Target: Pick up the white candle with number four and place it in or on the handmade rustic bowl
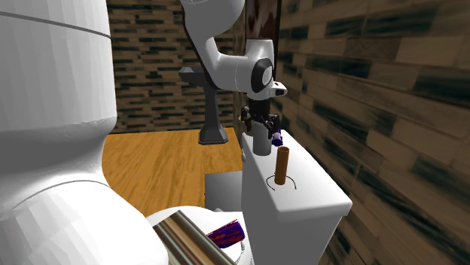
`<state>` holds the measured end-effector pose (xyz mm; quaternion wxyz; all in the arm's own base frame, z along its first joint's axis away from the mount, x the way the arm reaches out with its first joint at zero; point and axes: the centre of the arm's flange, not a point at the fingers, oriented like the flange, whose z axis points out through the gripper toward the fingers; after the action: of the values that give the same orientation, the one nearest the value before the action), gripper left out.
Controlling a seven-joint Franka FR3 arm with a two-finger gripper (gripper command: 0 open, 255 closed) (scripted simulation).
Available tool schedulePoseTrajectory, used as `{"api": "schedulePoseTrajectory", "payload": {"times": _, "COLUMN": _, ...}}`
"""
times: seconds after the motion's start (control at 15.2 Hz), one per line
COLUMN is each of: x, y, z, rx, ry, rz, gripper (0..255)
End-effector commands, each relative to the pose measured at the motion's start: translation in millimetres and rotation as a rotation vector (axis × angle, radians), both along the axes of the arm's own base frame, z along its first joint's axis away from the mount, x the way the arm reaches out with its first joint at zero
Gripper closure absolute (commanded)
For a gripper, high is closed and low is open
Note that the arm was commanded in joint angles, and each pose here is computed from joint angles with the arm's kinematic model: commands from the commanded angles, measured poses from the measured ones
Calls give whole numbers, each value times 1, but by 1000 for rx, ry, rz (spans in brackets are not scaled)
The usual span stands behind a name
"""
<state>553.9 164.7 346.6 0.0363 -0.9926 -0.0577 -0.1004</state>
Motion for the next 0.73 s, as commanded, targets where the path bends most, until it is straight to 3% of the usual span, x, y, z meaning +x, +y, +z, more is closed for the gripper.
{"api": "schedulePoseTrajectory", "payload": {"times": 0.0, "x": 0, "y": 0, "z": 0, "rx": 0, "ry": 0, "rz": 0, "gripper": 0}}
{"api": "schedulePoseTrajectory", "payload": {"times": 0.13, "x": 0, "y": 0, "z": 0, "rx": 0, "ry": 0, "rz": 0, "gripper": 0}}
{"api": "schedulePoseTrajectory", "payload": {"times": 0.2, "x": 0, "y": 0, "z": 0, "rx": 0, "ry": 0, "rz": 0, "gripper": 255}}
{"api": "schedulePoseTrajectory", "payload": {"times": 0.66, "x": 0, "y": 0, "z": 0, "rx": 0, "ry": 0, "rz": 0, "gripper": 255}}
